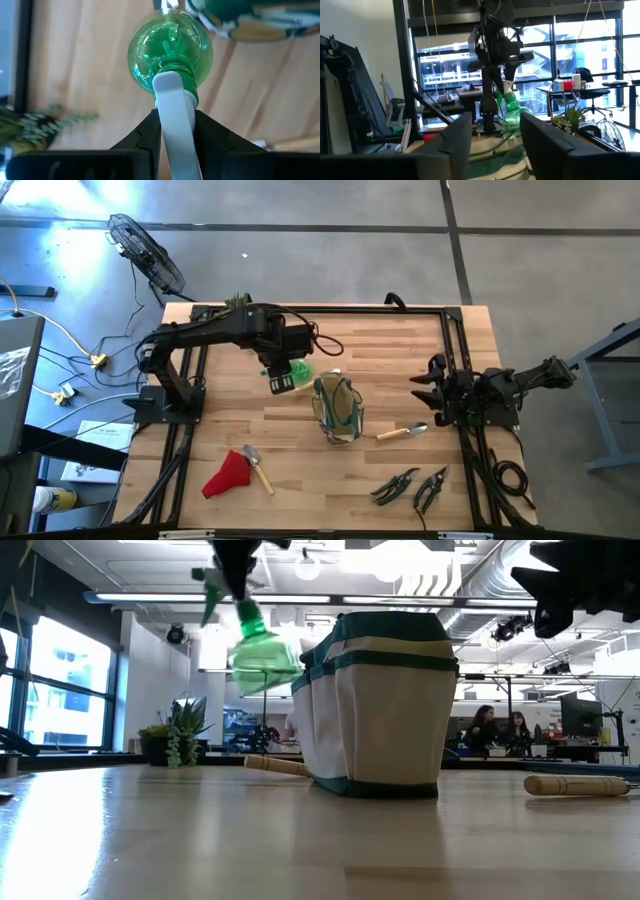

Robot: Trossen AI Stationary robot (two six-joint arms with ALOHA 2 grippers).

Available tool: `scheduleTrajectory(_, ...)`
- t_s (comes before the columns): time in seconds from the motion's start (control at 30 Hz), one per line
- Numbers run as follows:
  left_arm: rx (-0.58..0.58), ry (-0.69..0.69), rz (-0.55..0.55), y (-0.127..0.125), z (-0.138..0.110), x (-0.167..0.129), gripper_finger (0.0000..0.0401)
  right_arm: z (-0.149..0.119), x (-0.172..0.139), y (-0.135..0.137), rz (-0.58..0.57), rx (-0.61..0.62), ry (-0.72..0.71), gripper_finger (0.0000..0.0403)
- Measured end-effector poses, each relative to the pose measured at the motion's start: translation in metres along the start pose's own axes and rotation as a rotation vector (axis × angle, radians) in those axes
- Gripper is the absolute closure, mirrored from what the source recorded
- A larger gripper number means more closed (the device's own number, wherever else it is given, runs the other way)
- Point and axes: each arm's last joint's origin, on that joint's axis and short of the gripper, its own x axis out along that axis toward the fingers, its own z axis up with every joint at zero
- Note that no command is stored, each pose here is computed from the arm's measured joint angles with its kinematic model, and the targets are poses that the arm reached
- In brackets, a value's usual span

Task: Pick & Place Garden tools in Gardening bag
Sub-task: Put the green spray bottle into the light brown gardening bag

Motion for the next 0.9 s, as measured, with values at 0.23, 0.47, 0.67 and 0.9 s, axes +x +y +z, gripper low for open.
scheduleTrajectory(0.23,0.009,-0.139,0.198,-0.002,0.002,-0.025,0.0320,0.000,0.000,0.000,0.010,0.004,-0.001,0.0204)
scheduleTrajectory(0.47,-0.018,-0.200,0.399,0.002,0.003,-0.031,0.0320,0.009,0.000,0.002,0.062,-0.024,-0.095,0.0202)
scheduleTrajectory(0.67,-0.003,-0.214,0.378,0.001,0.005,-0.031,0.0320,0.018,0.003,0.003,0.056,-0.208,-0.188,0.0203)
scheduleTrajectory(0.9,0.078,-0.295,0.221,-0.006,0.016,-0.032,0.0320,0.032,0.031,0.010,-0.014,-0.307,-0.058,0.0203)
